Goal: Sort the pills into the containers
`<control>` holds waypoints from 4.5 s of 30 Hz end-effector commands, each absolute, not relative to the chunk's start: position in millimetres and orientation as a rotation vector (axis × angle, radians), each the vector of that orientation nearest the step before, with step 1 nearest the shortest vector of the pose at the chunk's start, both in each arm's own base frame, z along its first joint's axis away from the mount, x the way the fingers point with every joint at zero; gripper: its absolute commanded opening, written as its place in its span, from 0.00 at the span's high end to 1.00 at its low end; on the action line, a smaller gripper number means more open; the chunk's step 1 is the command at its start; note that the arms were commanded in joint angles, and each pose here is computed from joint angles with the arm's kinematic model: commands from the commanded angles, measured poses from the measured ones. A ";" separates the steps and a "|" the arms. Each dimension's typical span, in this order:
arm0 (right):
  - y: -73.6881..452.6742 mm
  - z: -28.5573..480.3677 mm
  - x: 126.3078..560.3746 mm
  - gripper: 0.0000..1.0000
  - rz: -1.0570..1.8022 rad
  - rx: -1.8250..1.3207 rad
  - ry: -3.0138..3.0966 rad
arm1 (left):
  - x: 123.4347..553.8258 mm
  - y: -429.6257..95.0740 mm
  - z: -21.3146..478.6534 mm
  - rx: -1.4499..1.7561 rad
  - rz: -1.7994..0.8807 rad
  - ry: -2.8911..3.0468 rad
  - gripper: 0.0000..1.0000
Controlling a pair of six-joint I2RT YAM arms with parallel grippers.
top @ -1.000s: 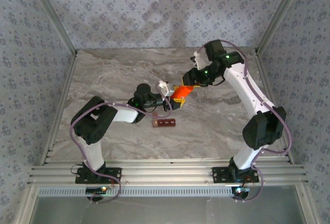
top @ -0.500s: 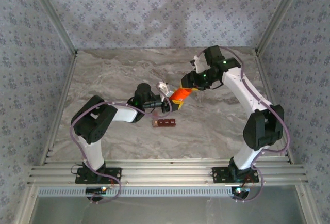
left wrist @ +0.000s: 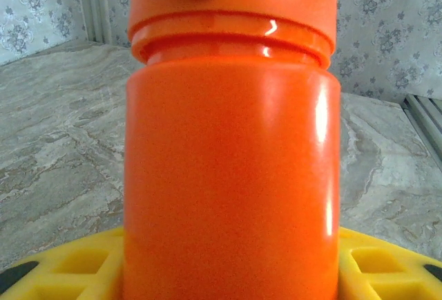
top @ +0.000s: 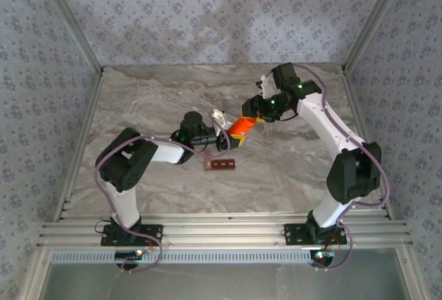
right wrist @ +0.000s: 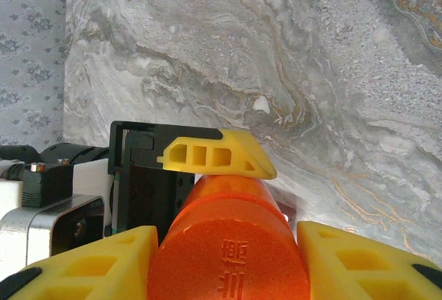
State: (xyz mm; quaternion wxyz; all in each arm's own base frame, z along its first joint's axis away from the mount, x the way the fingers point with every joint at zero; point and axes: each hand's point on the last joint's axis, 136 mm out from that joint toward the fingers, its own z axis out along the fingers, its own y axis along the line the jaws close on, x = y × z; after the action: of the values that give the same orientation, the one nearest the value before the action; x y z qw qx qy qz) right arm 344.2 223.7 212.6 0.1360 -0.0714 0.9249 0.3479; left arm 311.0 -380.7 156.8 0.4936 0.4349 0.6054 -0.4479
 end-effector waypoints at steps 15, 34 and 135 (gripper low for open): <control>232.4 264.6 343.2 0.32 1.136 -0.177 2.586 | 321.0 -397.0 207.5 1.030 -1.065 1.270 1.00; 172.3 326.2 363.9 0.27 0.981 -0.286 2.082 | 320.9 -399.6 211.7 1.032 -1.172 1.273 1.00; 187.5 322.0 347.0 0.21 0.721 -0.464 2.121 | 327.4 -397.1 222.8 0.998 -1.292 1.259 1.00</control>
State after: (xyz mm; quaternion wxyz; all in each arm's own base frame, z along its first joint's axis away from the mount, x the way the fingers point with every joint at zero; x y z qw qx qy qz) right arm 352.4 185.1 317.9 0.4221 -0.1463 0.8478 0.2859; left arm 327.5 -395.0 198.4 0.4939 0.4036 0.5583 -0.5305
